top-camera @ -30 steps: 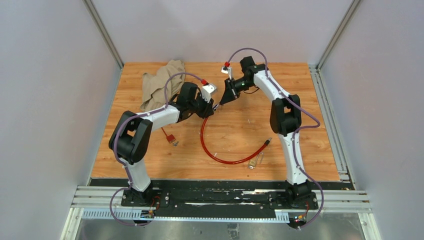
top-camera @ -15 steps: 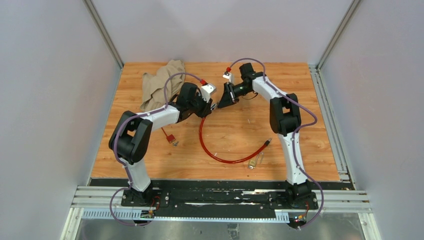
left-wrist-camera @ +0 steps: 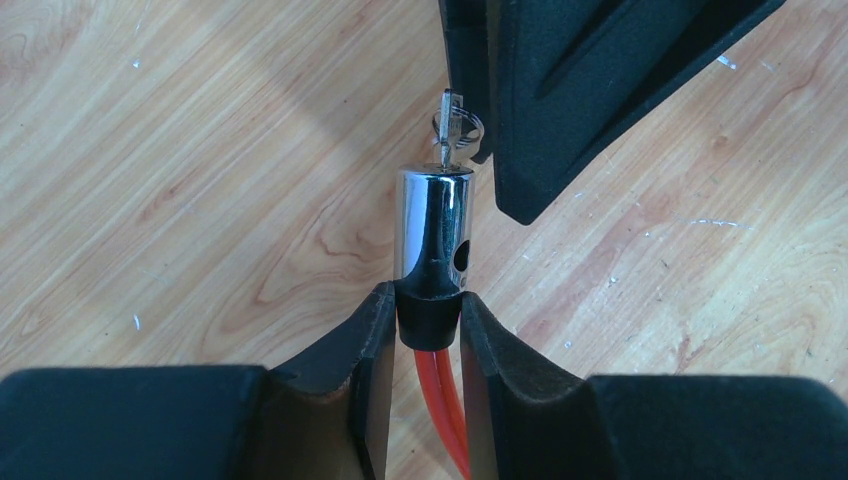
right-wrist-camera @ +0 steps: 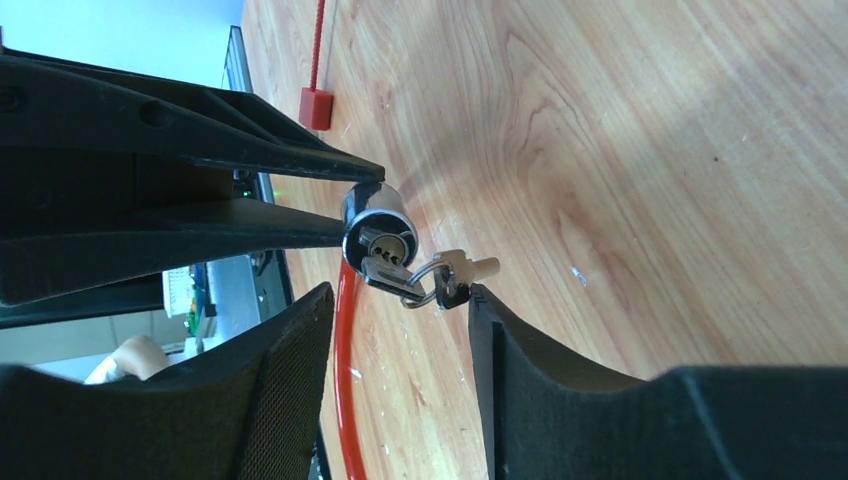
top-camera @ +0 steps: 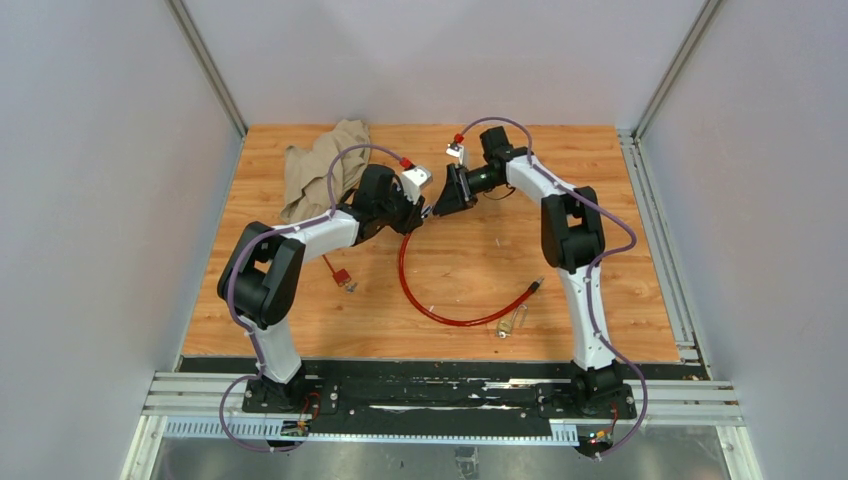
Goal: Lock with the key
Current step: Lock the lock.
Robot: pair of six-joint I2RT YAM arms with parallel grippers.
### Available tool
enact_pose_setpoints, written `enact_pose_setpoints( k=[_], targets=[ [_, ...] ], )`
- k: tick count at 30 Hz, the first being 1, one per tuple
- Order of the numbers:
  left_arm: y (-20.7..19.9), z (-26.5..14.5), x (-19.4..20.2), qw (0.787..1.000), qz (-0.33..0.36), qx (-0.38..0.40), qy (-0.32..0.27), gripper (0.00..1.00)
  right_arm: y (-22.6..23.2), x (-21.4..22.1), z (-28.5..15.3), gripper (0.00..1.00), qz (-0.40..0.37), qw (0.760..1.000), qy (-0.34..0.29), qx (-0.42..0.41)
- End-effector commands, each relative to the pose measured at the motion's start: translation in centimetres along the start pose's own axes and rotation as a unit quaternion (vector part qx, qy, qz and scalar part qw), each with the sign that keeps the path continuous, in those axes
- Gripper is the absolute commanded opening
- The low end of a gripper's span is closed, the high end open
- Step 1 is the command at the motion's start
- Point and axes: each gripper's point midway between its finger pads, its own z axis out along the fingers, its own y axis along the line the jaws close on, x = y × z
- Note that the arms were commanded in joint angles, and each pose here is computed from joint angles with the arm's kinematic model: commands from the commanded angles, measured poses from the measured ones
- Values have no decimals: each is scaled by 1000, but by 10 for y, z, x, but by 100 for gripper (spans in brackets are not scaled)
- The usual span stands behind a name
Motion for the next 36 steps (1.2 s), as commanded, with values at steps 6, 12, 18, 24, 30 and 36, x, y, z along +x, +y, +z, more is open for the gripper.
enact_pose_setpoints(
  k=[6,12,18,24,30,36],
  targets=[
    [0,-8,-29,999,20,-4,-42,1,27,-30,-21,54,-143,989,-35,-10],
    [0,-10,-31,999,21,-5,-45,0,22,-35,-22,50,-170,985,-37,-2],
    [0,-10,-31,999,22,-4,-44,0,19,-37,-19,37,-162,986,-37,-6],
    [-1,-9,-29,999,20,-2,-43,0,15,-39,-16,31,-144,989,-37,-6],
    [-1,-10,-30,999,20,-3,-44,0,10,-35,-15,27,-142,989,-35,0],
    [-1,-11,-31,999,21,-3,-45,1,5,-31,-14,29,-138,990,-31,5]
  ],
)
